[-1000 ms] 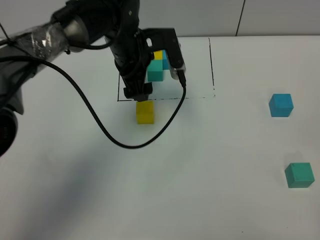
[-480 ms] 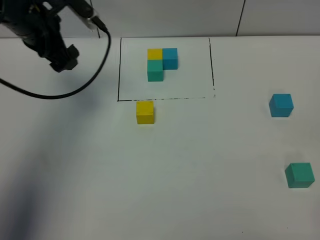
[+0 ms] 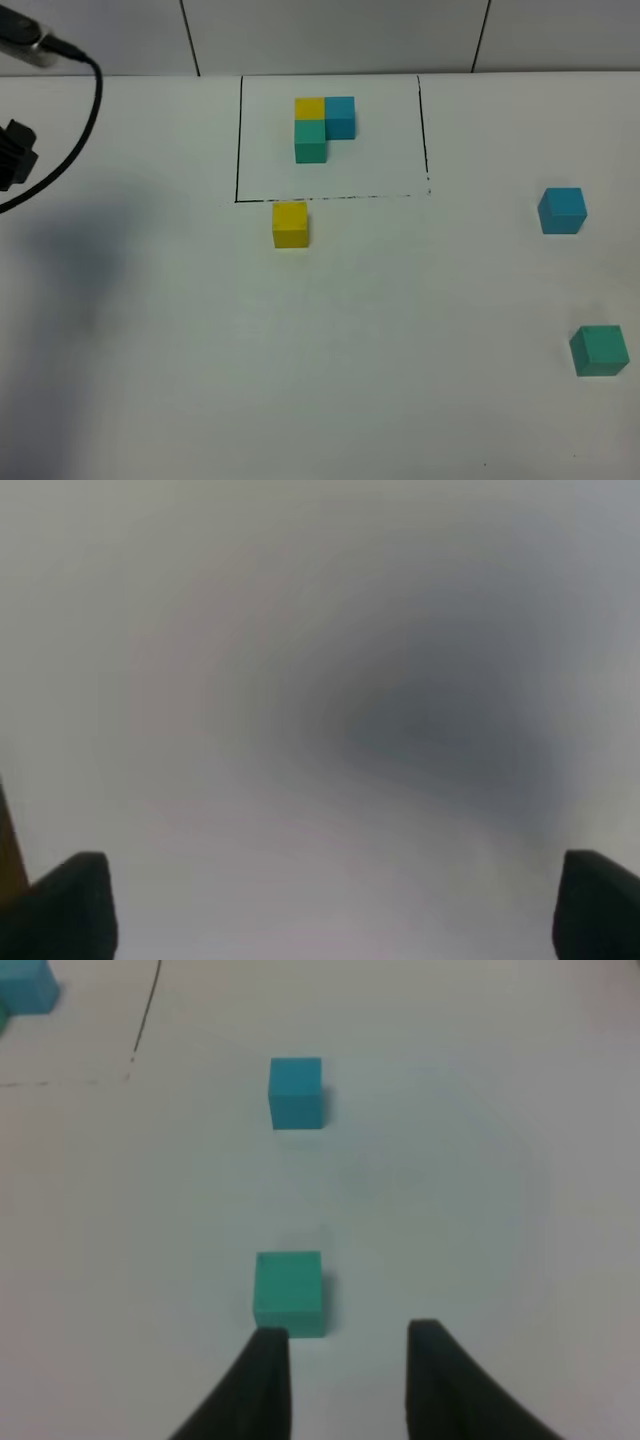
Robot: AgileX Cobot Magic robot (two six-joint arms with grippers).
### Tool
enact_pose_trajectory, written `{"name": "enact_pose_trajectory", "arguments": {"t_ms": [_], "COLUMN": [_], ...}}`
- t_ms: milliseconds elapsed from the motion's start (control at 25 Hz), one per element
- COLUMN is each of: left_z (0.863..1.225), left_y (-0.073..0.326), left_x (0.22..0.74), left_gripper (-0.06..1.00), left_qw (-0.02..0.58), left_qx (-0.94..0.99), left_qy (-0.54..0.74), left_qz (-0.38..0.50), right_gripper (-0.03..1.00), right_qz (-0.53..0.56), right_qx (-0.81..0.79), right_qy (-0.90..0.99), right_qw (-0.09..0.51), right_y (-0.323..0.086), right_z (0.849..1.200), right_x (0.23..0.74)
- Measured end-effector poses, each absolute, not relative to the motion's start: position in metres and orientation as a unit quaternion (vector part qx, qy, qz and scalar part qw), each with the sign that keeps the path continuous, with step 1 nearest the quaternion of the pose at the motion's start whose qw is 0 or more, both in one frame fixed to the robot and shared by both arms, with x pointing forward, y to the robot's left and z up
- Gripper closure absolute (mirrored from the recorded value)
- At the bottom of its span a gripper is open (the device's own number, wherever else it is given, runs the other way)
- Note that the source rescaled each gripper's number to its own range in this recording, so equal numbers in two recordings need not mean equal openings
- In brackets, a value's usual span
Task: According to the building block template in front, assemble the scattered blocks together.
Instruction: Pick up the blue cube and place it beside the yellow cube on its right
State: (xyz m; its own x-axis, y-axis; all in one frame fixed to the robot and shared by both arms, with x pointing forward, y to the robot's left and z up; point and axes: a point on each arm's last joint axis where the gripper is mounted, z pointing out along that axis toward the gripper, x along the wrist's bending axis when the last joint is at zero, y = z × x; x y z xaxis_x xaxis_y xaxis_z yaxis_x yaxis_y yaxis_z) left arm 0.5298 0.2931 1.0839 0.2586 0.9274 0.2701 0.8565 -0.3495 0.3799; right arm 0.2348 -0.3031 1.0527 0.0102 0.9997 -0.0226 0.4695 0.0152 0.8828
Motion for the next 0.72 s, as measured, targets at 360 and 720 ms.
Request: {"name": "enact_pose_trajectory", "arguments": {"t_ms": [360, 720], "left_z": [1.108, 1.102], "left_y": [0.307, 0.308], "left_x": [0.414, 0.312], "left_gripper": [-0.03, -0.03], "left_qw": [0.104, 0.209], "left_qx": [0.737, 0.696], "left_qy": [0.609, 0.616], "left_qz": [0.272, 0.306], "right_gripper": [0.97, 0.97], "right_qz": [0.355, 0.356], "right_qx": [0.605, 0.605], "right_qy": [0.607, 0.607], "right_qw": [0.373, 0.373], "right_y": [-0.303, -0.303], "right_z": [1.053, 1.053], "right_x": [0.235, 0.235]}}
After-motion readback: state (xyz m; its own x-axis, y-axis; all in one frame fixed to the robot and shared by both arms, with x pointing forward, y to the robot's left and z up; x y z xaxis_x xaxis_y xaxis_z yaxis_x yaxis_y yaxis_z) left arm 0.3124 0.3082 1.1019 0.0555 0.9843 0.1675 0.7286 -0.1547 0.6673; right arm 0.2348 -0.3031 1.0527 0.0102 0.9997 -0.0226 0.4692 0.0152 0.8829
